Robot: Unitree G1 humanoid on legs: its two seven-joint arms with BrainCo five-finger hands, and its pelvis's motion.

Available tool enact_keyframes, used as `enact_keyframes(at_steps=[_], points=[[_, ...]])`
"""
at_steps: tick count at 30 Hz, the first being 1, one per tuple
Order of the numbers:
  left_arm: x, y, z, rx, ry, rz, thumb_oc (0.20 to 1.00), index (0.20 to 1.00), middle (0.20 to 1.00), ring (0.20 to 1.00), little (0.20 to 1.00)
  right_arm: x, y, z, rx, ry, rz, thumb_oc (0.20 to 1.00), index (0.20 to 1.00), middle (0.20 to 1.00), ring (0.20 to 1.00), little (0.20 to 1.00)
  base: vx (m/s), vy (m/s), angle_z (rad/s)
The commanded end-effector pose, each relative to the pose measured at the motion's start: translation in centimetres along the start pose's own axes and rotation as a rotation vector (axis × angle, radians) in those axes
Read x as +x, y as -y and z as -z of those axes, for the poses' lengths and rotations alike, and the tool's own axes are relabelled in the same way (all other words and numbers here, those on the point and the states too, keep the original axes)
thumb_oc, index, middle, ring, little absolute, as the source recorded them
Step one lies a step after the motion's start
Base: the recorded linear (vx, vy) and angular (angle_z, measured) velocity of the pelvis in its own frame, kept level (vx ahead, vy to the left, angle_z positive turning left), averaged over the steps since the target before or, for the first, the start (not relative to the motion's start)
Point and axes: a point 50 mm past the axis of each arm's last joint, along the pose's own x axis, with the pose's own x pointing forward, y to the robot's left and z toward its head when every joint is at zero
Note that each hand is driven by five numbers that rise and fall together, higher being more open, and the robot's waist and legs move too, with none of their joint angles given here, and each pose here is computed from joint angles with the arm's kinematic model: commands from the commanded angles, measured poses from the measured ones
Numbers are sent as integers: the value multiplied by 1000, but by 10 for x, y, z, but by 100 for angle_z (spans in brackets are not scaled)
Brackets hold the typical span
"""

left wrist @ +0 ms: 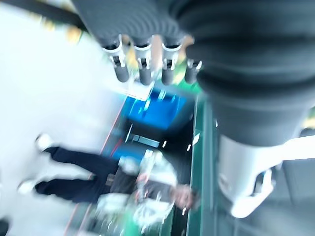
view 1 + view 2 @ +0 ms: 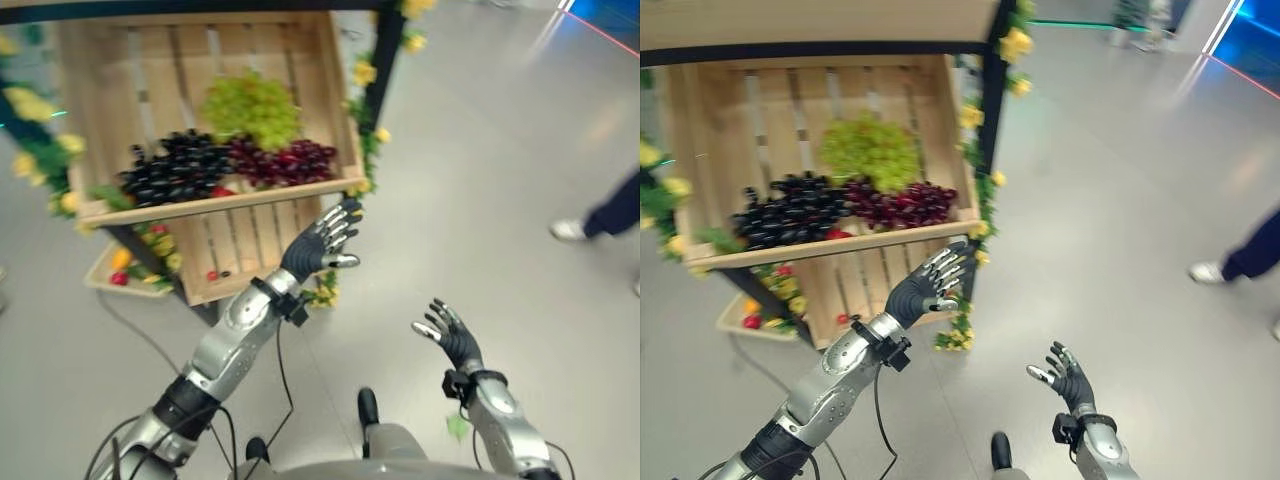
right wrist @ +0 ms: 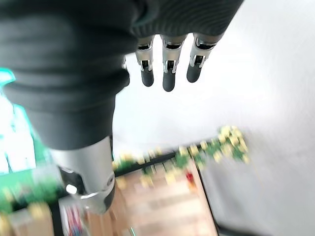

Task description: Pick up the fruits from the basket on one side to the basket on the other side

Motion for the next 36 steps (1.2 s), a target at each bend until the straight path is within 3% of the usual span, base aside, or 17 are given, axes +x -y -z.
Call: enact_keyframes(at_steps=[1, 21, 36], points=[[4, -7, -26, 41, 143, -47, 1000, 1000, 1000, 1000, 1000, -4, 11, -37, -90, 184, 22, 1000, 1000, 1000, 1000, 1000, -124, 174, -130], [-41, -40, 3, -148, 174, -444, 1000, 1000, 1000, 1000, 1000, -9, 18, -70, -168, 305, 6, 1000, 1000, 1000, 1000, 1000, 63, -111, -139], [-46, -46, 13, -105, 129, -483, 1000, 1000, 1000, 1000, 1000, -8, 25, -66, -167, 288, 13, 1000, 1000, 1000, 1000, 1000, 198, 101, -155]])
